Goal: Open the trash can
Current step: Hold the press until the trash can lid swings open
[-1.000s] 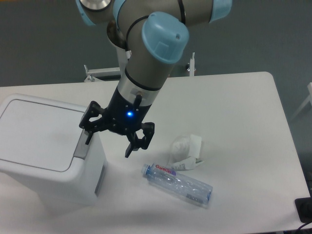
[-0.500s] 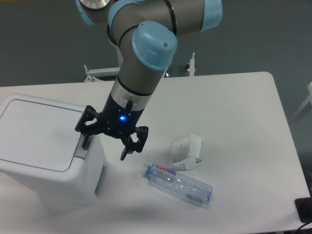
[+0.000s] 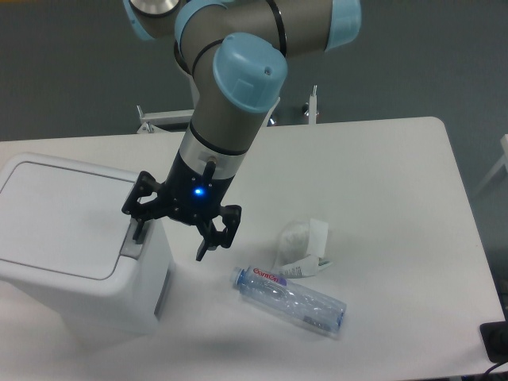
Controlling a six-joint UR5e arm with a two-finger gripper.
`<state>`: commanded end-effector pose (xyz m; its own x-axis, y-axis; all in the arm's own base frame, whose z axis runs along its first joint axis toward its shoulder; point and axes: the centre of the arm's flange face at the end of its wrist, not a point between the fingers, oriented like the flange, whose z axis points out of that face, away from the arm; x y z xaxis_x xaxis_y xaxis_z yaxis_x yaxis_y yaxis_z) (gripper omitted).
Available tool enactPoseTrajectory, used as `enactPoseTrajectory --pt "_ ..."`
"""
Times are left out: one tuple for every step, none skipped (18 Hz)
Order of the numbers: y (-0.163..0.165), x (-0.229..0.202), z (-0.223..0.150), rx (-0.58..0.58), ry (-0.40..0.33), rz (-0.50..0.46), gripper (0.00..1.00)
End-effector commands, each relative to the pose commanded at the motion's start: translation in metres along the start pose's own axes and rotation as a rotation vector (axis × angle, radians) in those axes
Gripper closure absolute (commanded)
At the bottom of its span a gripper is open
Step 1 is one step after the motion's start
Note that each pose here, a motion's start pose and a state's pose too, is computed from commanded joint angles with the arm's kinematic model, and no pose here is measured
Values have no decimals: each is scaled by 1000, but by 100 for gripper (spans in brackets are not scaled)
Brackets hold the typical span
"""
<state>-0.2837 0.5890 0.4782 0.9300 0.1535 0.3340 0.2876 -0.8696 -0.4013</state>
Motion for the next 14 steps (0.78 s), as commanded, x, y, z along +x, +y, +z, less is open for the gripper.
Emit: enactPoseTrajectory --pt "0 0 0 -1 -1 0 0" --pt "0 0 0 1 -2 1 0" --pt "0 0 0 3 -3 2 0" --pt "-1 -1 1 7 -7 5 0" --pt "-1 -4 3 4 -15 5 0" --pt "1 -6 4 -4 -42 6 0" --pt "1 -8 5 -7 -52 5 0" --pt "2 -9 7 -10 -51 5 0" --pt "1 -9 6 -9 -52 6 0" --pt "1 -9 6 -9 -52 6 0" --pt "1 -9 6 -9 -52 4 0" --pt "1 -9 6 -9 -52 4 0" --pt "1 -9 6 -9 -48 3 0" --pt "1 -8 6 -7 -49 4 0"
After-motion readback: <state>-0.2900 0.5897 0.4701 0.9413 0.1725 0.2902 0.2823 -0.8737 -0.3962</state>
